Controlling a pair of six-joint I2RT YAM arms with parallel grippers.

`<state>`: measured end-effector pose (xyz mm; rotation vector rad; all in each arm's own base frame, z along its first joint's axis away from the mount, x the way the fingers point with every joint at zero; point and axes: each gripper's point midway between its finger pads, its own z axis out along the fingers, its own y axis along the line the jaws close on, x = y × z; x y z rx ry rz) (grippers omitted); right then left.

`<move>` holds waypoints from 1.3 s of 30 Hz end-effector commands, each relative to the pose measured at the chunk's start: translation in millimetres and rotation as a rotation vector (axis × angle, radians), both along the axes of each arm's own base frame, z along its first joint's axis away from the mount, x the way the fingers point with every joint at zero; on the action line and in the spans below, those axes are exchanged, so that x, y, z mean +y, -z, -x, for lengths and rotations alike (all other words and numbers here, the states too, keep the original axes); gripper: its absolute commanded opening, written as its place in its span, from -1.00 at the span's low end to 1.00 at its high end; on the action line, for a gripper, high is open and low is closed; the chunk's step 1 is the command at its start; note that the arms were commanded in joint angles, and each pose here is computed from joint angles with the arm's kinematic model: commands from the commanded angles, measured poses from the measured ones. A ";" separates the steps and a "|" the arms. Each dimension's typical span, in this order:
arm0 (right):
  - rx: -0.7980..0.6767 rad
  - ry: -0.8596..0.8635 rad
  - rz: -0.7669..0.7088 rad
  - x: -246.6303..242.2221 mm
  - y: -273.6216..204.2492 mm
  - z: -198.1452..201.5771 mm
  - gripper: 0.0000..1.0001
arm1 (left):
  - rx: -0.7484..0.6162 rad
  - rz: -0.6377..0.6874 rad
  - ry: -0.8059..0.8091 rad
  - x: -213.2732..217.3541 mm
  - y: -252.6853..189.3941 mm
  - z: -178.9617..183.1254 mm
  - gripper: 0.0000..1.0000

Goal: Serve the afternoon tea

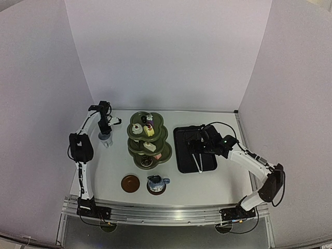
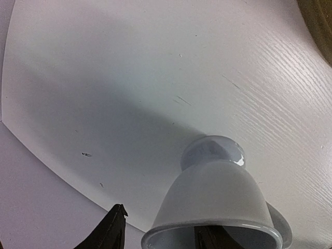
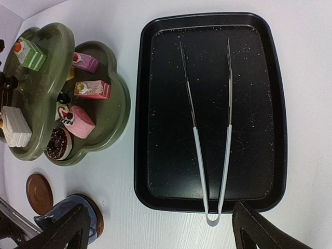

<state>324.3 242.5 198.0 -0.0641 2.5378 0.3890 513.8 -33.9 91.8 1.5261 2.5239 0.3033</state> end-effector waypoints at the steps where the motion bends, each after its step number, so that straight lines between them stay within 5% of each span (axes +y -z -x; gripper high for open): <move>1: -0.030 -0.005 -0.030 5.8 -16.0 -3.1 0.86 | 0.018 0.006 0.005 2.2 0.9 1.9 -0.21; 15: -0.024 0.007 -0.034 1.6 -14.2 1.3 0.85 | 0.105 -0.034 -0.173 17.5 -0.1 34.1 -0.98; 28: -0.036 0.015 -0.065 -2.2 -23.8 7.9 0.85 | 0.295 0.164 -0.539 4.5 -21.1 124.0 -0.99; 39: -0.039 0.021 -0.094 -8.1 -28.0 18.3 0.84 | 0.434 0.341 -0.654 -26.5 -34.5 189.0 -1.00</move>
